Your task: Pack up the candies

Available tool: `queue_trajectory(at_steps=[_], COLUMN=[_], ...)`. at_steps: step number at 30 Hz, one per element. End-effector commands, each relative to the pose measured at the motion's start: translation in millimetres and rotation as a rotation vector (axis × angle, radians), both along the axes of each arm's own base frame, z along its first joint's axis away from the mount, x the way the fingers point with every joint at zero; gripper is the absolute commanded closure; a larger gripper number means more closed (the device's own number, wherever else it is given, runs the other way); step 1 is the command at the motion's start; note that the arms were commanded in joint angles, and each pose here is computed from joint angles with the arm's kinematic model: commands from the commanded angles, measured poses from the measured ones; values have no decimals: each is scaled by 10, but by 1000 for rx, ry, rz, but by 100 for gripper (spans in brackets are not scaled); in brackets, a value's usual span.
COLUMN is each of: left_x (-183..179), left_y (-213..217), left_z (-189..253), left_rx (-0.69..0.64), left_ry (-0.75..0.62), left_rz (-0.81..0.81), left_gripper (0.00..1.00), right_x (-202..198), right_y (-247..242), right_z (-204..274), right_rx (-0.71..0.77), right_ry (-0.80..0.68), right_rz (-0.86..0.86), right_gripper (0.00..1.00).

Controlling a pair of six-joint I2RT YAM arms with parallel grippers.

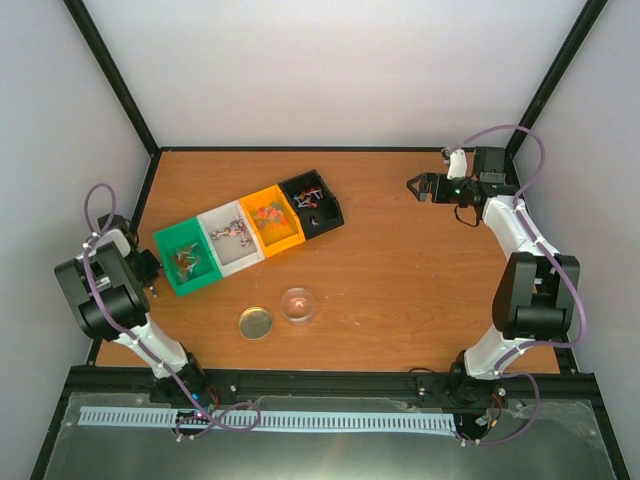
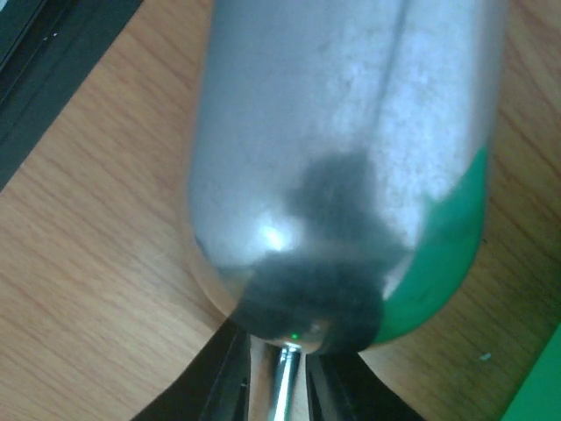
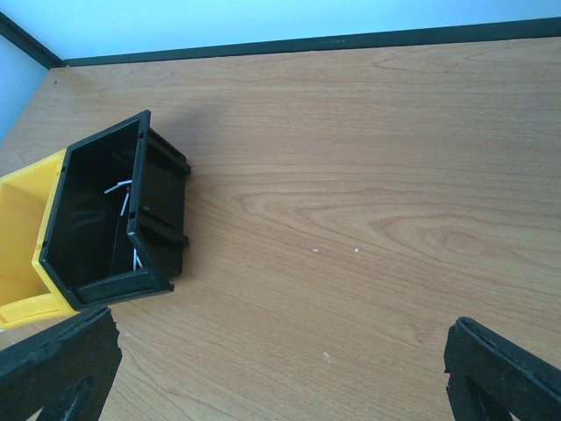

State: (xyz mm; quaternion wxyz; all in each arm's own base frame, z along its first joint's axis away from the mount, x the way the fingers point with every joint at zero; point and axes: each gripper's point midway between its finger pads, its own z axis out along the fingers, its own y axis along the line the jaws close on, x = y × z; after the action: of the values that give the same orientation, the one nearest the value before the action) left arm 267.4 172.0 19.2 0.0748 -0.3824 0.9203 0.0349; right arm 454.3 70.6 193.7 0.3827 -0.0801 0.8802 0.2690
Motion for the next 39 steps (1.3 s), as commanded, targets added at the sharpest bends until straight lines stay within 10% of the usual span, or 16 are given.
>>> queue_trajectory(at_steps=[1, 13, 29, 39], left_x=[-45, 241, 1059, 1085], left_y=[-36, -146, -1339, -2515], left_z=[-76, 884, 4179, 5125], left_rx=[-13, 7, -162, -666], left_ry=[23, -258, -1336, -1661], left_rz=[2, -66, -588, -910], left_gripper=[82, 99, 99, 99], right_x=[43, 43, 128, -496], right_y=[37, 315, 1181, 2451], right_z=[78, 370, 1595, 2298], right_rx=[1, 96, 284, 475], right_ry=[-13, -58, -280, -369], right_rz=[10, 175, 393, 723], right_gripper=[0, 0, 0, 0])
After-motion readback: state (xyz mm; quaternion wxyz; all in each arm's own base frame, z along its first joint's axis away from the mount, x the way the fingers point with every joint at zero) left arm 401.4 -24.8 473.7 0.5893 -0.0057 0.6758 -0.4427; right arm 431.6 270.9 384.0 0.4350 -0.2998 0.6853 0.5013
